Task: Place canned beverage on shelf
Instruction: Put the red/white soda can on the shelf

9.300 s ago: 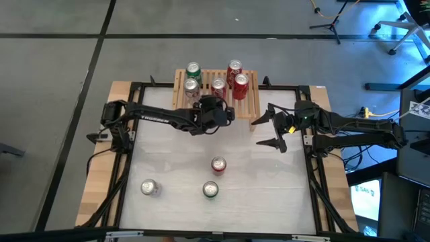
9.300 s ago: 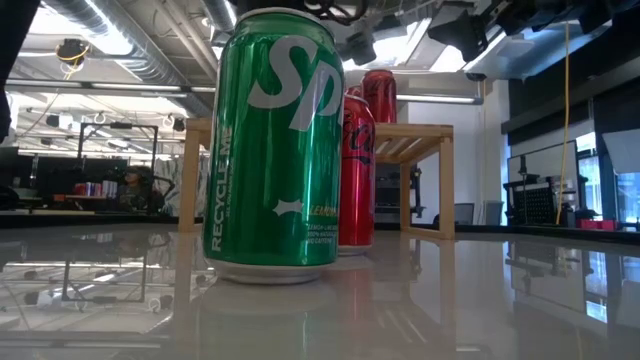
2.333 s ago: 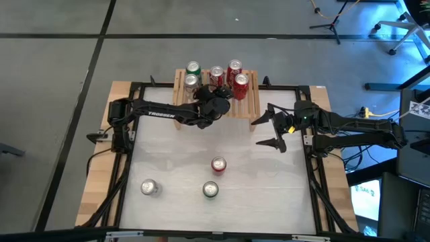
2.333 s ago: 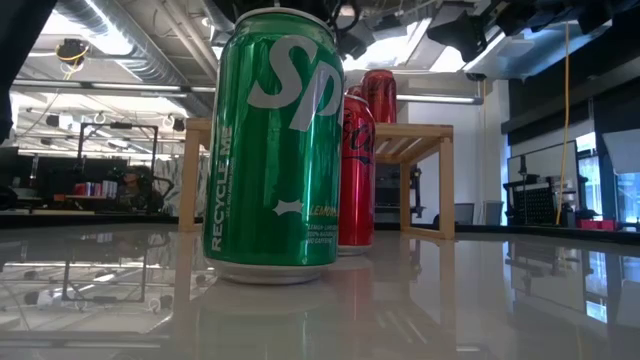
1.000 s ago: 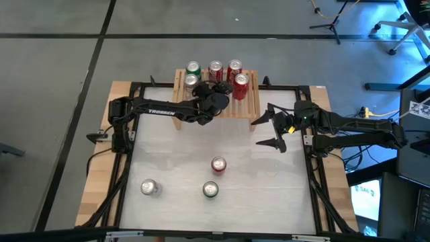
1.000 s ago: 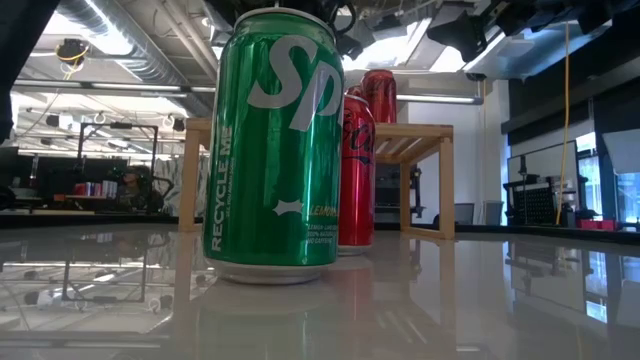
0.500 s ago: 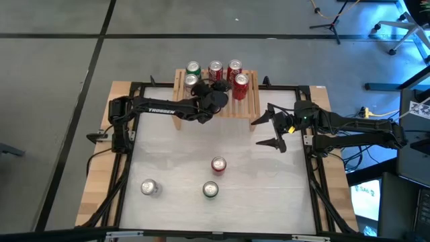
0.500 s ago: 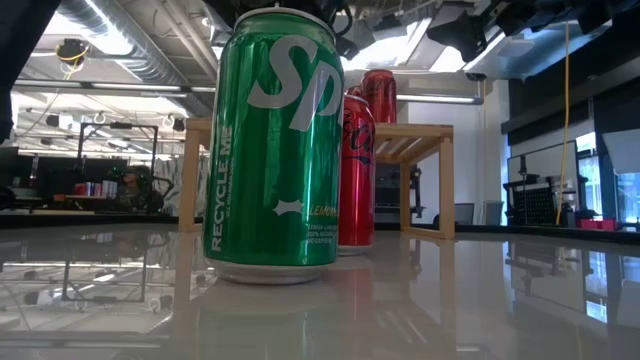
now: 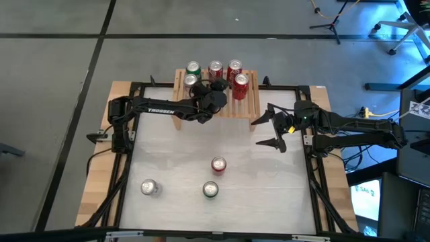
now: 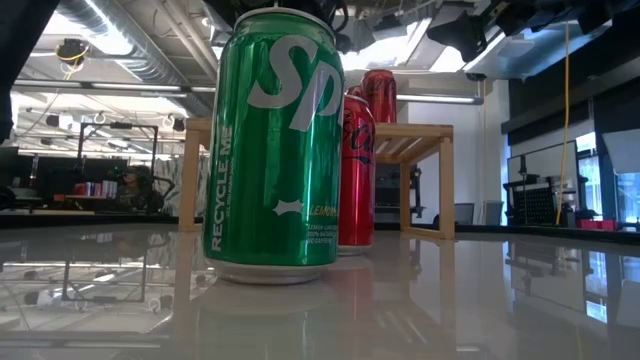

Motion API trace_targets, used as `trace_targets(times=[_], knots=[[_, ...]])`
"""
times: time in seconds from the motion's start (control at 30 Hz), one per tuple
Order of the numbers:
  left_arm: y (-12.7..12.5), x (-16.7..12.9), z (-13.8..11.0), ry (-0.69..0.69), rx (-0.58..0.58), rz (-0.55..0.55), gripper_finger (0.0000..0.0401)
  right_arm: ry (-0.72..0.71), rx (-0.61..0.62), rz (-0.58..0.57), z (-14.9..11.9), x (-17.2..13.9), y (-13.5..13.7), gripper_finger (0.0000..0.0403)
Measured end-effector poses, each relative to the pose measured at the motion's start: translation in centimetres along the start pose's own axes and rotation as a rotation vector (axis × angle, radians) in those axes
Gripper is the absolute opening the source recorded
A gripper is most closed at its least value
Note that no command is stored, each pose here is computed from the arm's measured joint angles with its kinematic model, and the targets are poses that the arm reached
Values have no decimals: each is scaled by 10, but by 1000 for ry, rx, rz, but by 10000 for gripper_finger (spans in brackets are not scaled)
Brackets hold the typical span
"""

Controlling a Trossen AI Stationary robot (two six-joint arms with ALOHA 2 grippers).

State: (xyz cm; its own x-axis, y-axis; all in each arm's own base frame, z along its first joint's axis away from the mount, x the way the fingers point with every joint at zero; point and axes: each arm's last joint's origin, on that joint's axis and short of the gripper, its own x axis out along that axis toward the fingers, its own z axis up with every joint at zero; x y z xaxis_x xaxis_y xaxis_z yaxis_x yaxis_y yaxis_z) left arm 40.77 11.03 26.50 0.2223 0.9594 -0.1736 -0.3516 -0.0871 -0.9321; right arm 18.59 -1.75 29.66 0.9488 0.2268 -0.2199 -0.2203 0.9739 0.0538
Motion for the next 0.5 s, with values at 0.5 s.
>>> trace_targets(times=[0.5], knots=[[-4,3,1,-4,-94,-21,0,0,0,0,0,0,0,379]])
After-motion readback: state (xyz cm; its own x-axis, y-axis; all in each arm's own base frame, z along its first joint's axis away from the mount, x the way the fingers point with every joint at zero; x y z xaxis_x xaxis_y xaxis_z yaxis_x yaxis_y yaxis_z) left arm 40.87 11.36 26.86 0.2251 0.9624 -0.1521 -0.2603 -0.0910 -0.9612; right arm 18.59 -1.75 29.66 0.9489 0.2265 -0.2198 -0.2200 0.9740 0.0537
